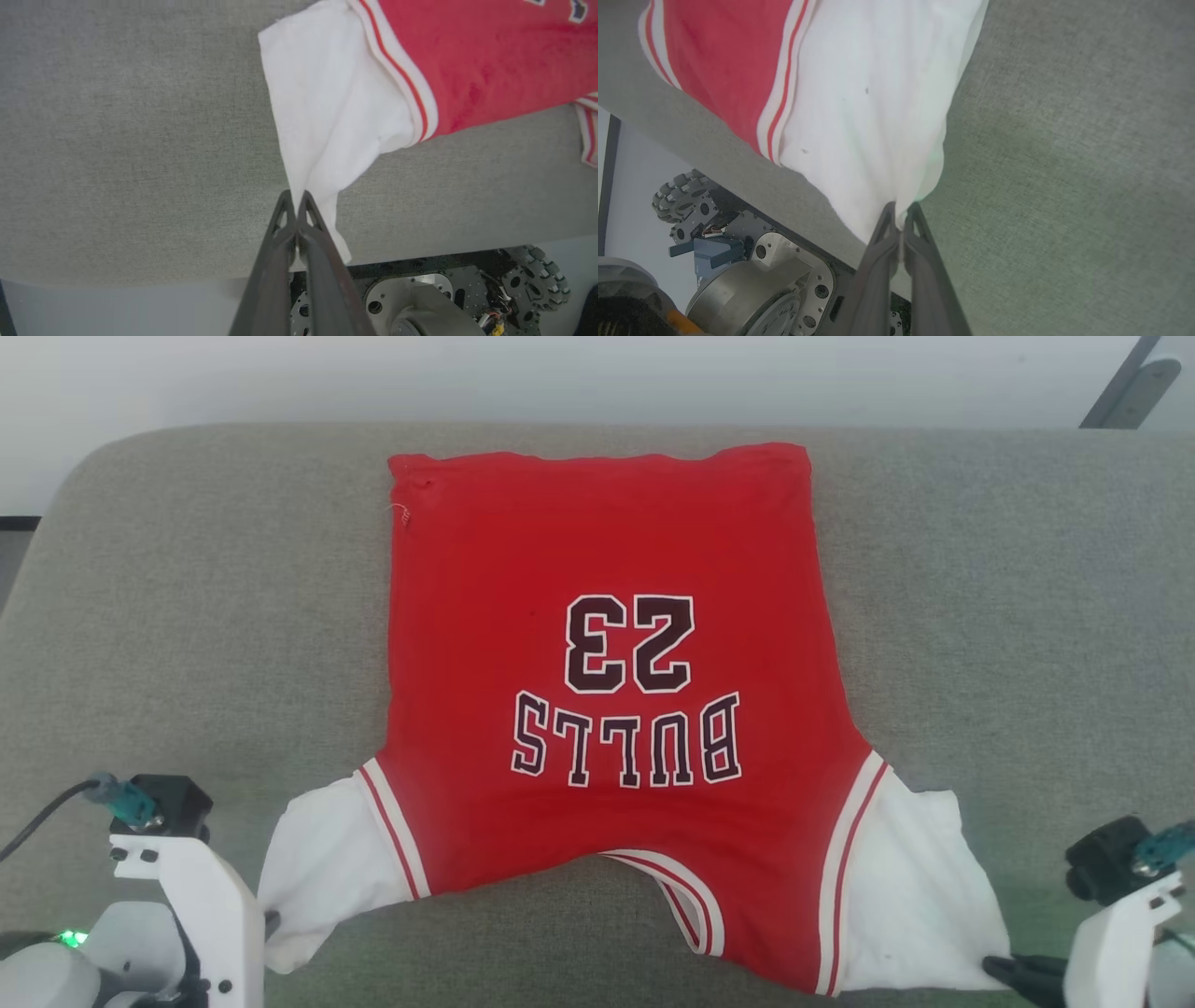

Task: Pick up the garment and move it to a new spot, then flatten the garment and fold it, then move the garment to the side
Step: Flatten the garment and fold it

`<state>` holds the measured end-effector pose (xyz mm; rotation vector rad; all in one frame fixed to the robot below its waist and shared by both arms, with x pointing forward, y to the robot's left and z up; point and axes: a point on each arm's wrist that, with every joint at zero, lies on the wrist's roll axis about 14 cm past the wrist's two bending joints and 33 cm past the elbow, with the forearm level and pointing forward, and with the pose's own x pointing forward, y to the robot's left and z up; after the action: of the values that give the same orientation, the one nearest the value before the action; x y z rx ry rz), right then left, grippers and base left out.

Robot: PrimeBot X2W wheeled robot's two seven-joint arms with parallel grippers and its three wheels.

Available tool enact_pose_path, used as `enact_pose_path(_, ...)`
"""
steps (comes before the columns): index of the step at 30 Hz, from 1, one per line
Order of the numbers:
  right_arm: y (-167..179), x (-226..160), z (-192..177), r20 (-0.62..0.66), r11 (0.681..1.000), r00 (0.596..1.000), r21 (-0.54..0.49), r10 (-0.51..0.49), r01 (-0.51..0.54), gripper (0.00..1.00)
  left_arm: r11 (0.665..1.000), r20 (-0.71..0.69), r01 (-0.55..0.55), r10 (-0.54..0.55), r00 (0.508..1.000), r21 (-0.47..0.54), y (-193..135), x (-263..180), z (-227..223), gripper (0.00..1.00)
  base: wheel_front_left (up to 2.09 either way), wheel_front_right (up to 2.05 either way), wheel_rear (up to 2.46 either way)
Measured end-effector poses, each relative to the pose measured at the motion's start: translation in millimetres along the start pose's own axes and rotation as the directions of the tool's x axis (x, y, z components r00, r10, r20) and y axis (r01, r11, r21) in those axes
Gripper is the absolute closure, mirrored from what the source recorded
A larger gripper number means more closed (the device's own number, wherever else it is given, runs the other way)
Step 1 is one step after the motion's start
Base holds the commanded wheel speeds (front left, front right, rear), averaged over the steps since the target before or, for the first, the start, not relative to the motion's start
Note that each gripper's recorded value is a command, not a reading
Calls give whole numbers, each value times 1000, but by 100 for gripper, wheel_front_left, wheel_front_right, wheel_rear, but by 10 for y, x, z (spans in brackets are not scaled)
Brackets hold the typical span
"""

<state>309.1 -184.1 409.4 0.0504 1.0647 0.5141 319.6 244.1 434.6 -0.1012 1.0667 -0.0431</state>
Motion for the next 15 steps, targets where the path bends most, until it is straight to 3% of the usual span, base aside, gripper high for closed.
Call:
enact_pose_path(2, 15, 32, -22, -3, 1000, 1000, 5, -15, 15, 100, 1000, 16, 11, -11, 1000, -3, -40, 25, 32, 100, 0, 0, 0)
enact_pose_path(4, 15, 84, -43, -4, 999, 999, 13, -33, 33, 88, 1000, 26, 29, -29, 999, 2, -104, 60, 45, 100, 0, 0, 0)
enact_pose_path(5, 36, 122, -71, -11, 999, 999, 25, -31, 31, 67, 999, 29, 39, -39, 999, 5, -138, 74, 55, 100, 0, 0, 0)
enact_pose_path(6, 32, 153, -86, -15, 999, 999, 19, -44, 44, 0, 999, 36, 51, -51, 998, 9, -174, 86, 73, 100, 0, 0, 0)
enact_pose_path(15, -2, 212, 237, 81, 997, 994, 12, -71, 70, 0, 995, 79, 97, -99, 992, 35, -344, 194, 173, 100, 0, 0, 0)
